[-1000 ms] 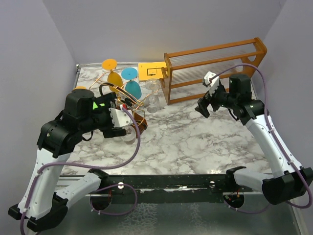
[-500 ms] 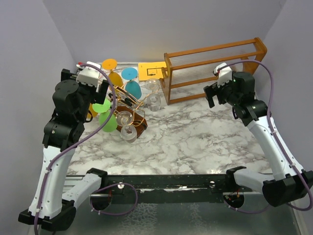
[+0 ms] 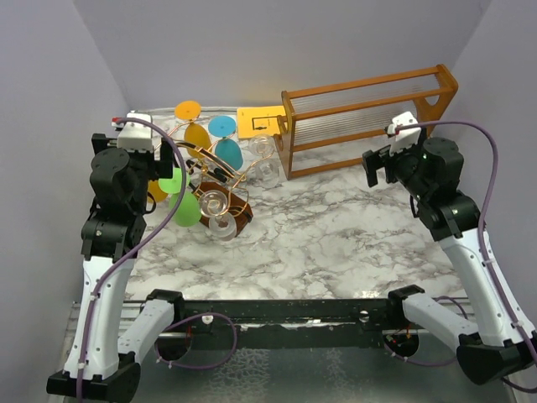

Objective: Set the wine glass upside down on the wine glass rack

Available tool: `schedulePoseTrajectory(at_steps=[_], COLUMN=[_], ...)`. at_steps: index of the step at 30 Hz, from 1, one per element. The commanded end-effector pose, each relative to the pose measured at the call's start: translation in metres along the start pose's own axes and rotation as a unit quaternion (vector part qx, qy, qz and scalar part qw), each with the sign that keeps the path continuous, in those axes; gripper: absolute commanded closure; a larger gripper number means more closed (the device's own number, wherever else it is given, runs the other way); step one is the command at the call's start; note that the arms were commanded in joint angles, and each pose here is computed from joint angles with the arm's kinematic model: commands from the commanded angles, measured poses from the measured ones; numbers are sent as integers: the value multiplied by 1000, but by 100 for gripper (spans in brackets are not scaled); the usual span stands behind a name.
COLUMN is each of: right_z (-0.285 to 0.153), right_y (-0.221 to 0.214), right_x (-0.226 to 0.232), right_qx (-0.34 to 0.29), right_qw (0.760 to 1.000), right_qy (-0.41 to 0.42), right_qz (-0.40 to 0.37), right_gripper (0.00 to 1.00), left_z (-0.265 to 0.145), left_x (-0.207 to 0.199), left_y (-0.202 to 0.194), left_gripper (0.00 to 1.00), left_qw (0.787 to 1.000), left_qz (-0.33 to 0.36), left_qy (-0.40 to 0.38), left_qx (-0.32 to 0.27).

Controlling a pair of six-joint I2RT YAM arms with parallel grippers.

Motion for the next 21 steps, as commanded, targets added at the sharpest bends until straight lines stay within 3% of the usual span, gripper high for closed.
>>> schedulePoseTrajectory(at_steps=[1, 9, 21], right_z=[-23, -54, -57], right_y=[15, 22, 23], right_x=[-7, -6, -7], right_qx=[-51, -84, -87], right_qw=[998, 996, 996], right_qy=[-14, 12, 18], right_qz=[-13, -34, -18], right_gripper=[1, 0, 0], left_z=[-6, -8, -17], left_x=[7, 5, 15], left_y=[18, 10, 6], left_gripper=[1, 1, 1], left_qw=[999, 999, 998], left_qz=[-32, -37, -47], left_qy=[3, -11, 1], left_qx=[-35, -27, -33])
Point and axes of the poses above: each gripper's point midway between its finger pads, its own z axis out along the fingers, its own x axis along the line the jaws close on, y = z × x, the point moved 3 cm from there along -z, back along the fingers, and after that the axes turned 5 degrees about z, right-handed, at the moved point
